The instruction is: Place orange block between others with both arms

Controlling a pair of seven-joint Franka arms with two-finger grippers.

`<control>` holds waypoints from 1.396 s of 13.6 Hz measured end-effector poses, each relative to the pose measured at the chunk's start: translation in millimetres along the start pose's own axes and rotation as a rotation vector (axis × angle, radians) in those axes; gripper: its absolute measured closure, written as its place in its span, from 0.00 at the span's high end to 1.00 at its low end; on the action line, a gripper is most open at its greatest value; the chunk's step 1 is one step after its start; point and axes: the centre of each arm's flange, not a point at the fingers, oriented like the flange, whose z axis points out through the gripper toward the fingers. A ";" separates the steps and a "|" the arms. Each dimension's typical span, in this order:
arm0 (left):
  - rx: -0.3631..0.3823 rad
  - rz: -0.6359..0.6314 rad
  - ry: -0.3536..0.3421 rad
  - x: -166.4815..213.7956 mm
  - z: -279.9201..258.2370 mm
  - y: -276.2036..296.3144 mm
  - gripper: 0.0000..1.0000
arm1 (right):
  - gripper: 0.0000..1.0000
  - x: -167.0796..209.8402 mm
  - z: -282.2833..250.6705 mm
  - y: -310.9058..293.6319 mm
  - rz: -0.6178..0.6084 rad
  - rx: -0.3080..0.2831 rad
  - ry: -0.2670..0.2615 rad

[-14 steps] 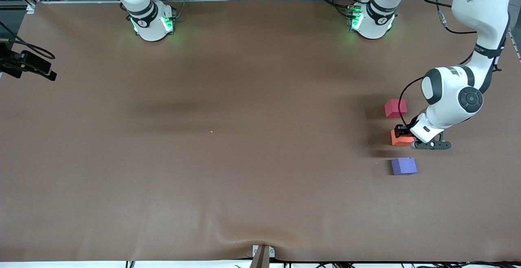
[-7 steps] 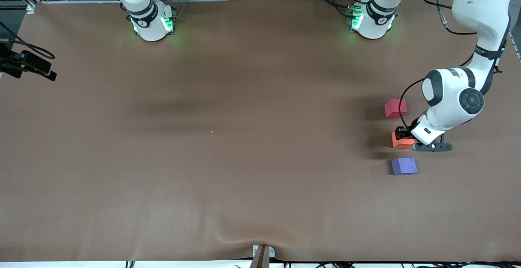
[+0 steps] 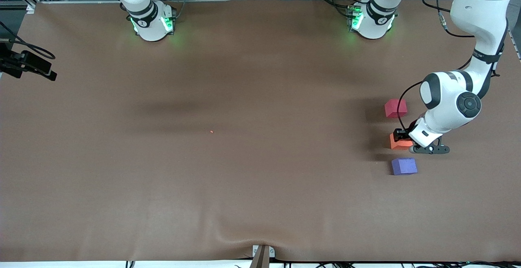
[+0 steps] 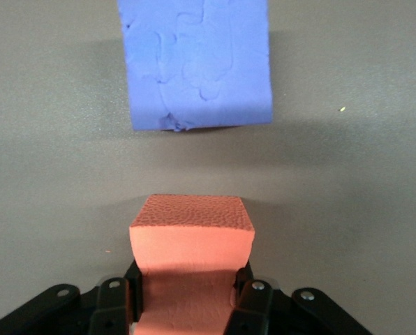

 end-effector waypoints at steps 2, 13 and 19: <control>-0.001 0.002 0.001 0.8 0.1 1.5 0.65 | 1.00 0.1 0.1 -0.1 0.000 0.000 0.000; 0.003 -0.028 0.046 42.1 -178.0 18.8 1.00 | 1.00 -0.2 1.5 -3.1 -0.006 -0.001 -0.006; 0.011 -0.048 0.045 33.6 -330.5 23.8 1.00 | 1.00 -0.9 2.2 -1.5 -0.003 -0.001 -0.013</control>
